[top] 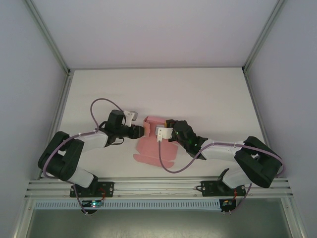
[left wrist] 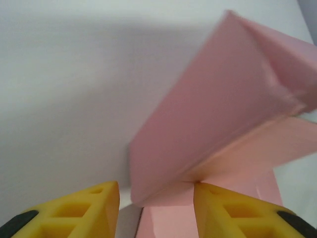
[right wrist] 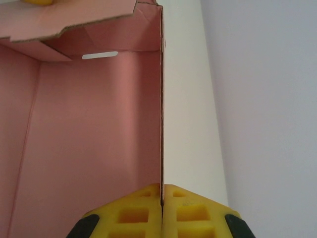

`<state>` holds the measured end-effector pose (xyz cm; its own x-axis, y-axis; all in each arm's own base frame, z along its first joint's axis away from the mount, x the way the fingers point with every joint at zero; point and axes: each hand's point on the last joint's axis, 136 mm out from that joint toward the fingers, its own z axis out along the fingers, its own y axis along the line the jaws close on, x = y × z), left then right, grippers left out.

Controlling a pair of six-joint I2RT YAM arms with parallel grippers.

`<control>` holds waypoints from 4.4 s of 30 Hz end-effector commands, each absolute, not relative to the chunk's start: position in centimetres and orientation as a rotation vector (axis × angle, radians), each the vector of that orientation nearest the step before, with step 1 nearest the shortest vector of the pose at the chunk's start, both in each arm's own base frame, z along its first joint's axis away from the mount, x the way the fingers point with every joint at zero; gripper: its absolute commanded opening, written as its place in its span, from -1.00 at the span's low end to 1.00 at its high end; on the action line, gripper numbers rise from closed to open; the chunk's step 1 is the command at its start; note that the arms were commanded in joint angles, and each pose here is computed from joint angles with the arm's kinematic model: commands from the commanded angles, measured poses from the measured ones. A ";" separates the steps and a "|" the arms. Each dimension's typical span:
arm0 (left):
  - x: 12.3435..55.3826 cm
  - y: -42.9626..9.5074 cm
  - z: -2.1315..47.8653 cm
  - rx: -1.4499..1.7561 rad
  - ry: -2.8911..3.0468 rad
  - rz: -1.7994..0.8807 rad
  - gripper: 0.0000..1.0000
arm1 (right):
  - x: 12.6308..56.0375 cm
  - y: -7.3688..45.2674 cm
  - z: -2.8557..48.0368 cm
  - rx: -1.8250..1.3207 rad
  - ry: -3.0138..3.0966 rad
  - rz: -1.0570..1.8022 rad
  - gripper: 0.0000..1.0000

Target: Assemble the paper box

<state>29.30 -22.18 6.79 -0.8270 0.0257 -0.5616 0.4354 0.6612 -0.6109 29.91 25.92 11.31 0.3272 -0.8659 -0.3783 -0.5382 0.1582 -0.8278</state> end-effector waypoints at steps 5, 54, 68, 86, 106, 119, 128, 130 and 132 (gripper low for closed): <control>30.1 -25.1 9.7 0.588 2.191 -1.057 -0.18 | 29.2 26.3 10.8 -1.557 1.338 -0.359 -1.00; 30.7 -23.4 9.0 0.502 1.929 -0.453 -0.32 | 24.7 27.5 9.8 -1.585 1.267 -0.476 -1.00; 33.3 -21.2 5.6 0.397 2.052 -0.128 -0.71 | 24.8 27.1 9.2 -1.595 1.310 -0.480 -1.00; 32.6 -14.7 1.6 0.191 2.146 0.347 -0.79 | 25.1 25.0 8.4 -1.630 1.463 -0.452 -1.00; 33.0 -21.2 4.8 0.334 2.061 -0.072 -0.81 | 25.9 25.7 8.6 -1.598 1.486 -0.409 -0.61; 33.2 -21.3 11.1 0.215 1.950 -0.182 -1.00 | 24.3 27.2 16.7 -1.458 1.371 -0.202 0.96; 31.5 -18.3 12.0 0.062 1.984 -0.180 -1.00 | 22.3 23.1 28.4 -0.920 1.315 0.113 0.97; 31.0 -17.9 12.1 0.037 1.991 -0.195 -1.00 | 23.3 21.0 30.2 -0.744 1.363 0.132 0.97; 30.7 -17.5 12.3 0.022 1.998 -0.198 -1.00 | 24.6 18.7 31.4 -0.569 1.427 0.137 0.96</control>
<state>31.13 -19.22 12.76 -0.3951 -0.0278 -0.9182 0.1824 0.9773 -0.1081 23.03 21.47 29.95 0.2968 -0.4154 -0.8599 -0.4936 0.7041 -0.5105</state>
